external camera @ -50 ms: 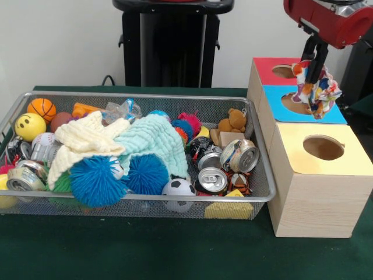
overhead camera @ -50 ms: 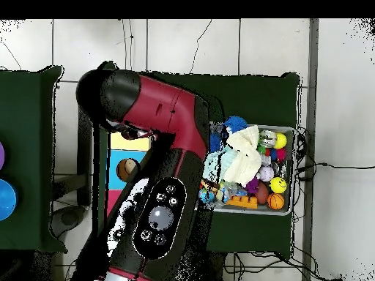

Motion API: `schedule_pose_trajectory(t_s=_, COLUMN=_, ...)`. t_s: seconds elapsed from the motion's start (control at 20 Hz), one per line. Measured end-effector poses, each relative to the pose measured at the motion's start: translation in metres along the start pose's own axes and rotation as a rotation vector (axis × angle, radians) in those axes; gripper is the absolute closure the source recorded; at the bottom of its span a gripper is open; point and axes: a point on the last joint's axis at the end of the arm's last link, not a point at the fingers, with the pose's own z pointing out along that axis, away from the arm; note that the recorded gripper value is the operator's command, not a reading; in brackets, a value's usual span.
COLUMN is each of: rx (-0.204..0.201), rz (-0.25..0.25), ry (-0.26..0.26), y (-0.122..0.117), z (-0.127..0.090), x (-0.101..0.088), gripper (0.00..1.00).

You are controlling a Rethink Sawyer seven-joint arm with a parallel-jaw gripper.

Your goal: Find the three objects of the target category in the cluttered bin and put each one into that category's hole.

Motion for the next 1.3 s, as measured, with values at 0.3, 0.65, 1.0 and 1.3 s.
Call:
schedule_pose_trajectory(t_s=0.3, rx=0.001, rz=0.013, ry=-0.006, y=-0.003, z=-0.002, x=-0.009, gripper=1.00)
schedule_pose_trajectory(t_s=0.65, rx=0.000, rz=0.011, ry=-0.007, y=-0.002, z=-0.003, x=-0.005, gripper=1.00)
schedule_pose_trajectory(t_s=1.0, rx=0.000, rz=0.025, ry=-0.011, y=0.003, z=-0.003, x=0.012, gripper=1.00)
schedule_pose_trajectory(t_s=1.3, rx=0.000, rz=0.046, ry=-0.012, y=0.004, z=-0.003, x=0.016, gripper=1.00)
